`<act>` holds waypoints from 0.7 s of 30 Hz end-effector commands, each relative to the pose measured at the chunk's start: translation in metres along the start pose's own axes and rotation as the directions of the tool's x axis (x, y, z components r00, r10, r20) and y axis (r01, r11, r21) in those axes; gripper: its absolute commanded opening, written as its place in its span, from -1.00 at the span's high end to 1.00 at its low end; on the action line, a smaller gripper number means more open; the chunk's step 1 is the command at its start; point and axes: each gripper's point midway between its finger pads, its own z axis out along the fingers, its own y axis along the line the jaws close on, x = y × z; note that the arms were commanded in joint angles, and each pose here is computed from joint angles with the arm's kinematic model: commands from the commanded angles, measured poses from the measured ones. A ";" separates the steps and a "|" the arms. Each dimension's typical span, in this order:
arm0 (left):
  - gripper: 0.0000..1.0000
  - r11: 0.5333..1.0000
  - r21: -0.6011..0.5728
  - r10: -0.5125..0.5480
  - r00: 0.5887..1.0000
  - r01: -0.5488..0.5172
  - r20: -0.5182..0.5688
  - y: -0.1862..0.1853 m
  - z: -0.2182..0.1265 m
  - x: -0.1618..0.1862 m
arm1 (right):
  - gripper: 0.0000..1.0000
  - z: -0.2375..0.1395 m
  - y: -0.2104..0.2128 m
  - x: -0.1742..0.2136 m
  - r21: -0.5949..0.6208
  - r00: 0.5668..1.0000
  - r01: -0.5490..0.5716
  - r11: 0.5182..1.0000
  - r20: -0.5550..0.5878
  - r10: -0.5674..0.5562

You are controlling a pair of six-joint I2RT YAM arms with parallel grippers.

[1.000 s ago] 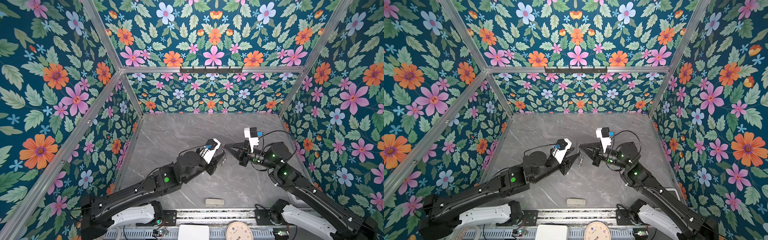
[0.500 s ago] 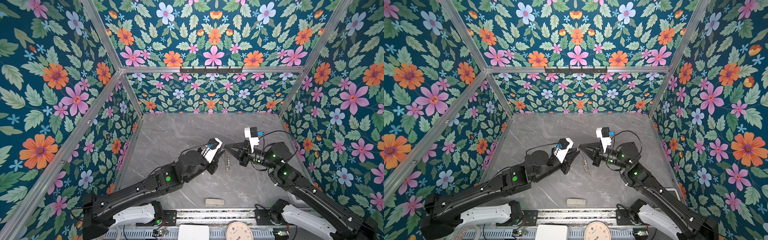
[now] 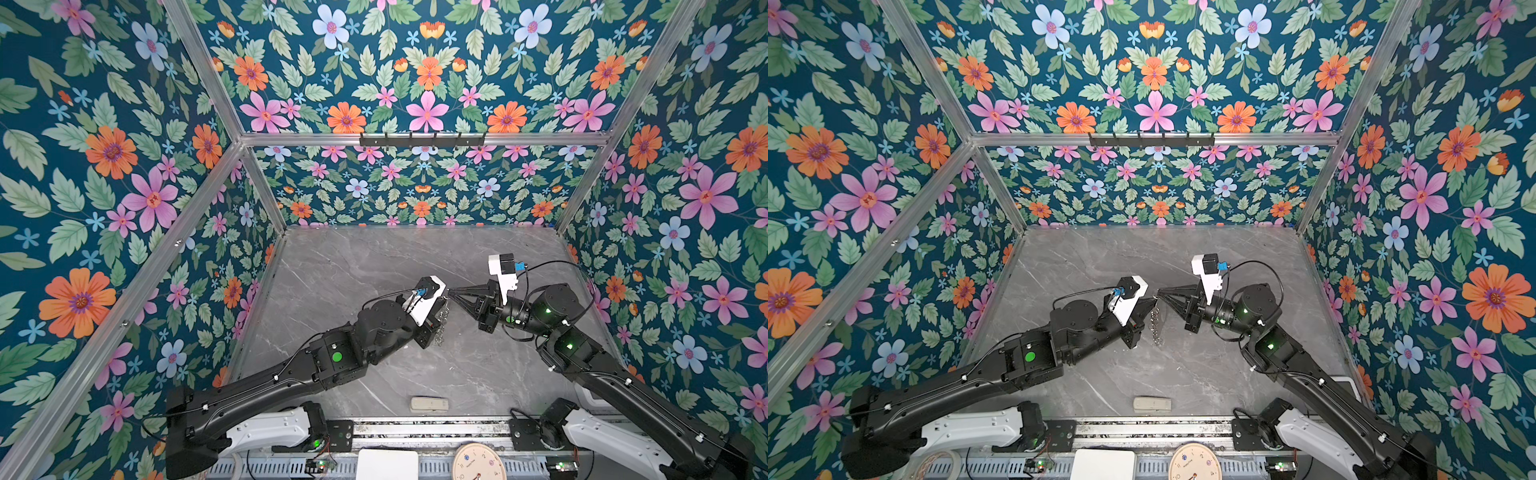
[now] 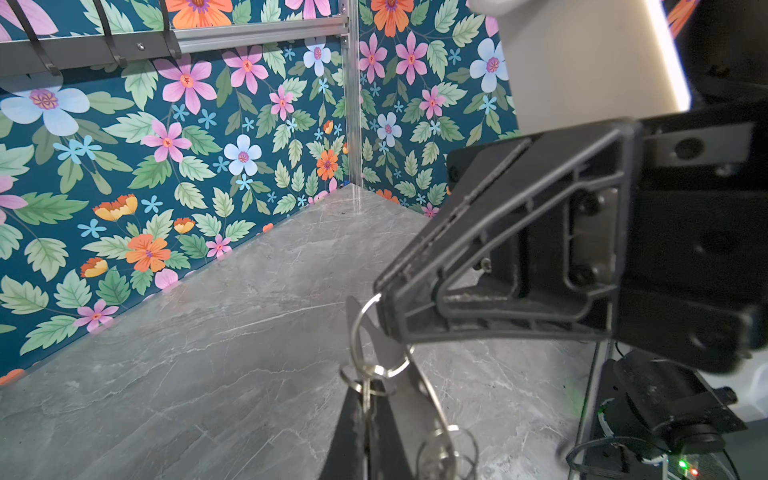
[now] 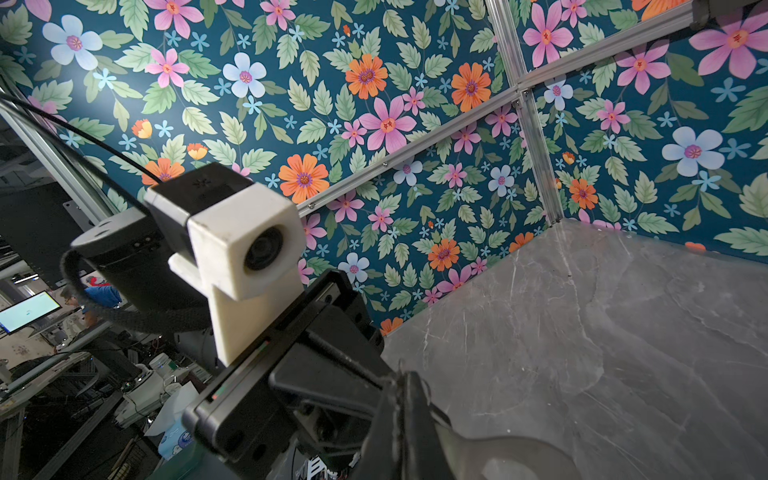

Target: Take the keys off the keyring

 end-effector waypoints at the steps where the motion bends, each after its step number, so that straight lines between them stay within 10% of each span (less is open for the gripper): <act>1: 1.00 1.000 0.002 -0.006 1.000 0.006 0.021 0.000 -0.003 -0.008 | 1.00 0.000 0.007 -0.010 -0.027 0.999 0.020 0.999 0.030 -0.020; 21: 1.00 0.994 -0.103 -0.029 0.999 0.033 0.040 0.023 -0.020 -0.011 | 1.00 -0.005 -0.002 -0.006 -0.010 1.000 -0.005 1.000 0.015 0.005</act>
